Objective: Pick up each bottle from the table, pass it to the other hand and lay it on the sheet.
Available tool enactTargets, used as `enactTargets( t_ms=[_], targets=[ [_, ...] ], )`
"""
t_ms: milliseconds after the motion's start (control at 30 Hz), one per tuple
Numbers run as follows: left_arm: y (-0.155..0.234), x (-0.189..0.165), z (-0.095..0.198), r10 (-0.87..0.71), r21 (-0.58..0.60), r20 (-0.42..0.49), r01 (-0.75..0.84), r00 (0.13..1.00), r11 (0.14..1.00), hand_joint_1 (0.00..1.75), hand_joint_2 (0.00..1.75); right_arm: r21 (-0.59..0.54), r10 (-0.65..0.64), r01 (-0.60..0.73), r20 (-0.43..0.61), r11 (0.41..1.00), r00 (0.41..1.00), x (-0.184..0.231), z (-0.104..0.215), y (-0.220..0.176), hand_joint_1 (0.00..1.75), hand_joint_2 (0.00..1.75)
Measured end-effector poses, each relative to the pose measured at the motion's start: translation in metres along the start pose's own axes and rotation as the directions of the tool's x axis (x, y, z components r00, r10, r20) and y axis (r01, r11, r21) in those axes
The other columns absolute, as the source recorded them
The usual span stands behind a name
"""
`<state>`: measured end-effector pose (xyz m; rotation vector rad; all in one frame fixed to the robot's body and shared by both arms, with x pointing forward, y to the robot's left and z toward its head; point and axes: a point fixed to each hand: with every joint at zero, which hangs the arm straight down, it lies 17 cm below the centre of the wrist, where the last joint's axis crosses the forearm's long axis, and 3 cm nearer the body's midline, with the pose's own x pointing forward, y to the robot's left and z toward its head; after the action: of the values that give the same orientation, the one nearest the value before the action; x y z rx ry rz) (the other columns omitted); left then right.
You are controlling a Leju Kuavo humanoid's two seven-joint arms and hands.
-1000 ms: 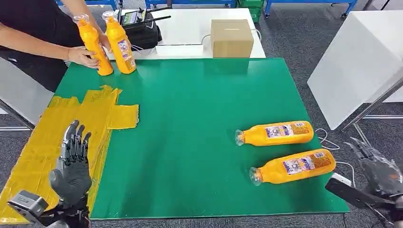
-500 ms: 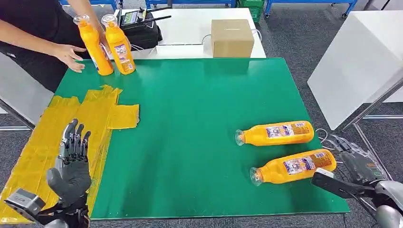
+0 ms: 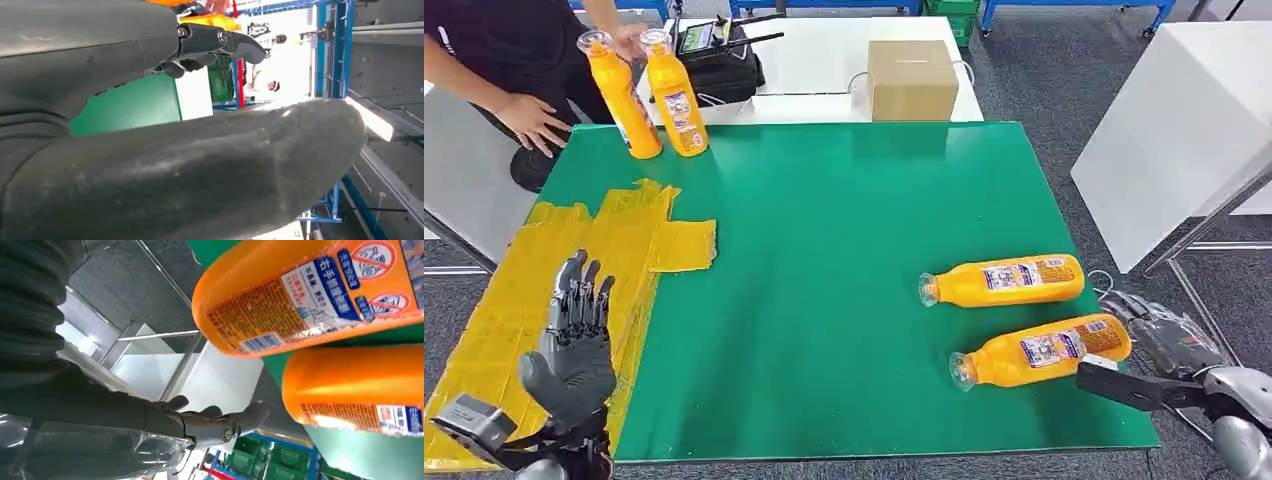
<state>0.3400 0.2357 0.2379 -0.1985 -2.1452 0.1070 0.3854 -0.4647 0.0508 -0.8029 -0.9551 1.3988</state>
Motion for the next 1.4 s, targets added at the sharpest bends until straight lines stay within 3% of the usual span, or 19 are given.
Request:
enactTargets(
  t_ms=[533, 933, 967, 1000, 1033, 1067, 1400],
  targets=[
    [0.000, 0.001, -0.002, 0.005, 0.002, 0.004, -0.005, 1.000, 1.000, 0.00, 0.00, 0.041, 0.017, -0.017, 0.002, 0.999, 1.000, 0.001, -0.006, 0.013, 0.00, 1.75],
    [0.002, -0.003, -0.005, 0.022, 0.001, -0.003, -0.022, 1.000, 1.000, 0.00, 0.00, 0.096, 0.020, -0.019, 0.000, 0.995, 1.000, 0.011, -0.032, 0.037, 0.00, 1.75],
    [0.002, -0.003, -0.005, 0.024, 0.001, -0.004, -0.024, 1.000, 1.000, 0.00, 0.00, 0.105, 0.023, -0.023, 0.000, 0.994, 1.000, 0.012, -0.034, 0.041, 0.14, 1.75],
    [0.002, -0.002, -0.006, 0.025, 0.002, -0.003, -0.025, 1.000, 1.000, 0.00, 0.00, 0.114, 0.028, -0.028, -0.001, 0.993, 1.000, 0.014, -0.037, 0.045, 1.38, 1.75],
    [0.002, -0.003, -0.006, 0.025, 0.001, -0.003, -0.025, 1.000, 1.000, 0.00, 0.00, 0.121, 0.029, -0.029, 0.000, 0.992, 1.000, 0.015, -0.040, 0.047, 1.50, 1.75],
    [0.002, -0.003, -0.007, 0.025, 0.001, -0.003, -0.025, 1.000, 1.000, 0.00, 0.00, 0.131, 0.034, -0.034, 0.000, 0.991, 0.999, 0.017, -0.043, 0.050, 1.57, 1.75],
    [0.004, -0.006, -0.010, 0.031, 0.002, -0.008, -0.031, 1.000, 1.000, 0.00, 0.00, 0.171, 0.051, -0.053, 0.015, 0.984, 0.999, 0.023, -0.059, 0.055, 1.62, 1.75]
  ],
)
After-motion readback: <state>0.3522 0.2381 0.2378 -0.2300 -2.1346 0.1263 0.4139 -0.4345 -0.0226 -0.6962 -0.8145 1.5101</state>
